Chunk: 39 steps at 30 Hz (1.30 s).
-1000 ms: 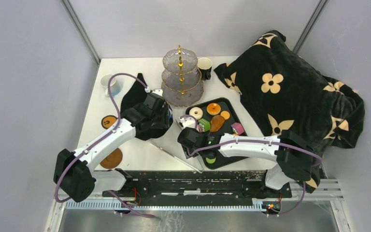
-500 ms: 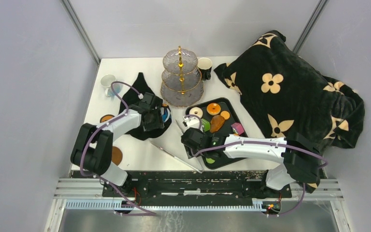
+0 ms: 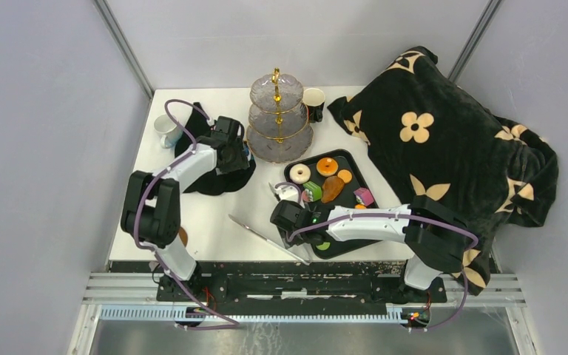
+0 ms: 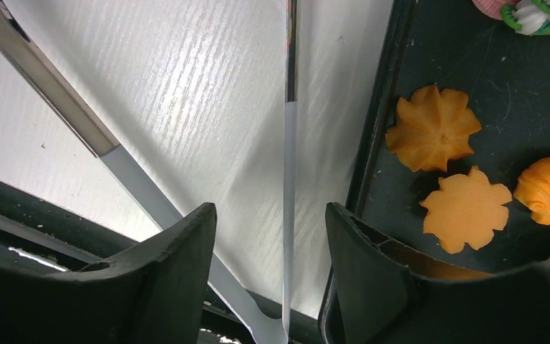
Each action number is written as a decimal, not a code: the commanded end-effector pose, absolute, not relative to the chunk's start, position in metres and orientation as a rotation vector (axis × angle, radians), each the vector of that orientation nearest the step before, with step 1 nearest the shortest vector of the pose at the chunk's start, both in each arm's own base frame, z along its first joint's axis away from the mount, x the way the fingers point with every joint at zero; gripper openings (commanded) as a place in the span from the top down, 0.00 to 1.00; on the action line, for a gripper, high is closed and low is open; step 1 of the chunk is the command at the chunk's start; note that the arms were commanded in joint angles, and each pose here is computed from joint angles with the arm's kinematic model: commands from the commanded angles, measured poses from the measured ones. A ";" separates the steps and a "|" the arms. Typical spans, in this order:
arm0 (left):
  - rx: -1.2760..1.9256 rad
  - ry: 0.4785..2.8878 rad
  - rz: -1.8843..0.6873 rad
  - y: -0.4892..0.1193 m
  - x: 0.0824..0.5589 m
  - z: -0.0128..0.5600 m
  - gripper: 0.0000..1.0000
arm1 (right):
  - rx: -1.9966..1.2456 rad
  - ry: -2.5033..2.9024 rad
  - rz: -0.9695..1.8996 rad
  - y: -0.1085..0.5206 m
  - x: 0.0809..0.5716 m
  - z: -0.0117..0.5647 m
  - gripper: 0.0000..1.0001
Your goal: Serve the afternoon tea
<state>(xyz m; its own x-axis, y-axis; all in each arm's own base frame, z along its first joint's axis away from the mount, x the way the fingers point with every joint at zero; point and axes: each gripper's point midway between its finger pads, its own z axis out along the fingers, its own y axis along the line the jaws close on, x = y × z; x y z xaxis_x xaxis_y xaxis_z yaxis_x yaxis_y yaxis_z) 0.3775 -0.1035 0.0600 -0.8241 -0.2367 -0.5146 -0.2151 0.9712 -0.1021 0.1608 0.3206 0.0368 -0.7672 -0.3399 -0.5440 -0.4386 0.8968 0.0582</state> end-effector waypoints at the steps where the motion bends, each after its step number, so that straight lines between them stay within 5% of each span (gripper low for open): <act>1: -0.226 2.458 -0.165 -0.119 0.384 0.114 0.33 | -0.562 2.493 0.299 0.338 0.166 0.045 0.34; 6: -0.173 2.371 -0.313 -0.139 0.364 0.166 0.27 | -0.611 2.473 0.343 0.342 0.164 0.053 0.13; 13: -0.140 2.304 -0.416 -0.142 0.331 0.205 0.24 | -0.691 2.458 0.408 0.347 0.157 0.066 0.00; 21: -0.152 2.275 -0.446 -0.137 0.310 0.212 0.22 | -0.674 2.408 0.584 0.355 0.147 0.082 0.01; 30: -0.118 2.252 -0.457 -0.138 0.309 0.216 0.00 | -0.782 2.398 0.413 0.355 0.144 0.051 0.01; 39: -0.121 2.255 -0.448 -0.136 0.308 0.214 0.01 | -0.843 2.379 0.331 0.360 0.142 0.022 0.01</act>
<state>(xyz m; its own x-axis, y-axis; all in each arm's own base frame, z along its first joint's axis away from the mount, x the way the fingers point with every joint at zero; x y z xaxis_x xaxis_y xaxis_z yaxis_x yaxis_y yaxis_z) 0.3070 -0.1340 0.2032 -0.6906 -0.2329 -0.6848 0.0269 0.9378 -0.3461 0.1324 0.3474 0.0215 -0.6629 -0.5050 -0.5527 -0.6355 0.7699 0.0587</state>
